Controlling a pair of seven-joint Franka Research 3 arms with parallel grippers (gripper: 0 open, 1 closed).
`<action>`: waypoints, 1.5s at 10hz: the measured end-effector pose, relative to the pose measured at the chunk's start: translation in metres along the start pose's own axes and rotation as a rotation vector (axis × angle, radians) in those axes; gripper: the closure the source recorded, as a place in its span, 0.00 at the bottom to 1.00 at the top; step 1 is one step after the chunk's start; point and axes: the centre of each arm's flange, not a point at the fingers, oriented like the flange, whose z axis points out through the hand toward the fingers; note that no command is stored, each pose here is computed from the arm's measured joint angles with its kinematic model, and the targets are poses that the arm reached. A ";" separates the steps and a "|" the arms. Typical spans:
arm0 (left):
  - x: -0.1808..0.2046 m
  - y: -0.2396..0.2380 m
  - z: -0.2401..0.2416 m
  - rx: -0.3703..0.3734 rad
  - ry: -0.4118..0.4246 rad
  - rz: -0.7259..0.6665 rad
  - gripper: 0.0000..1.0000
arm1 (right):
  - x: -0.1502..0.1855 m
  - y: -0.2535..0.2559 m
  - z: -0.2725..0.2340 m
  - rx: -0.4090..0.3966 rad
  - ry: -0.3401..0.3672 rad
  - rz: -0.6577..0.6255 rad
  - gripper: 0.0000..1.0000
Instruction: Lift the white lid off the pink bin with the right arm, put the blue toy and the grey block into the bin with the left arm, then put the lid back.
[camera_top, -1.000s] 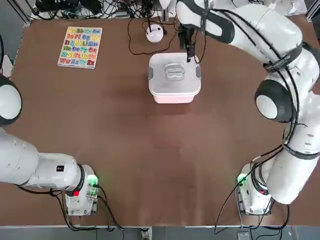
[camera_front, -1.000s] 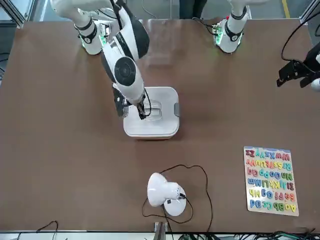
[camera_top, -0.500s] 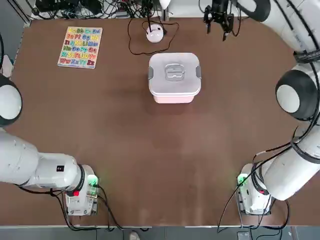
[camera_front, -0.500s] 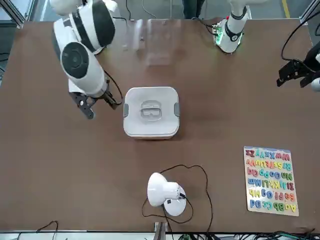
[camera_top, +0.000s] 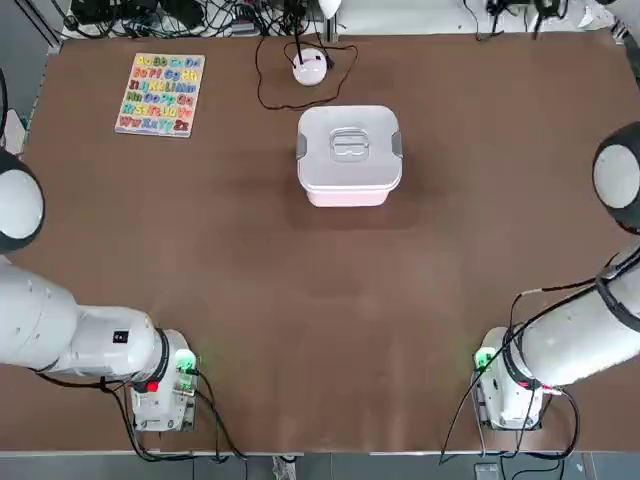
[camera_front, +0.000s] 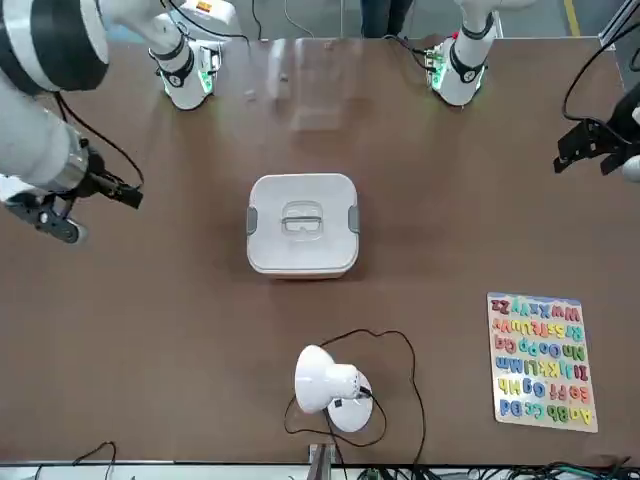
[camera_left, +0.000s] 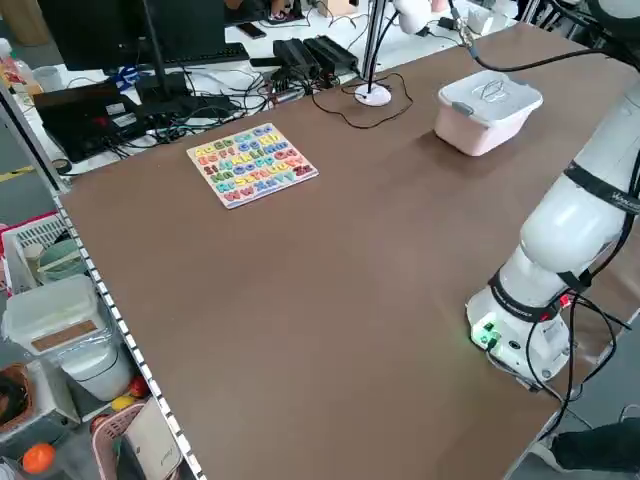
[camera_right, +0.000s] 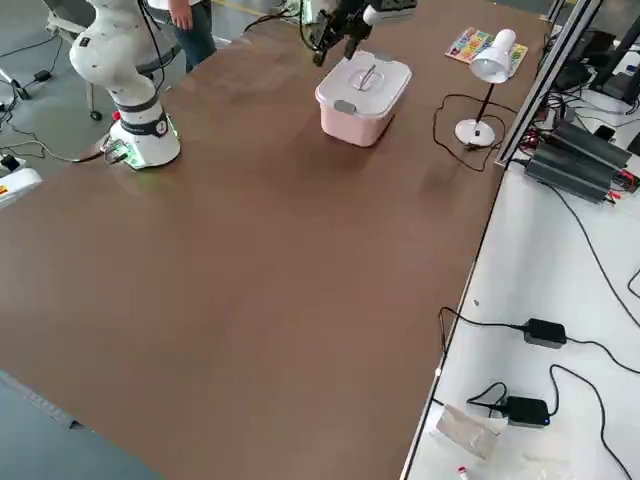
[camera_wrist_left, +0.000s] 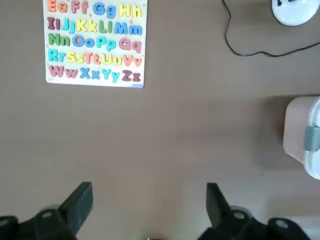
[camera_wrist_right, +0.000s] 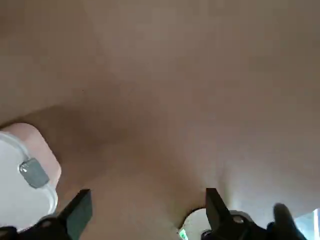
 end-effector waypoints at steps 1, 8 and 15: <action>0.000 0.000 0.000 0.000 0.000 -0.001 0.00 | 0.002 0.029 -0.008 0.010 0.014 -0.072 0.00; 0.000 0.000 0.000 0.000 0.000 -0.003 0.00 | -0.033 0.095 -0.030 0.048 0.052 -0.266 0.00; 0.002 -0.002 0.003 0.021 -0.006 -0.041 0.00 | -0.038 0.097 -0.030 0.051 0.056 -0.283 0.00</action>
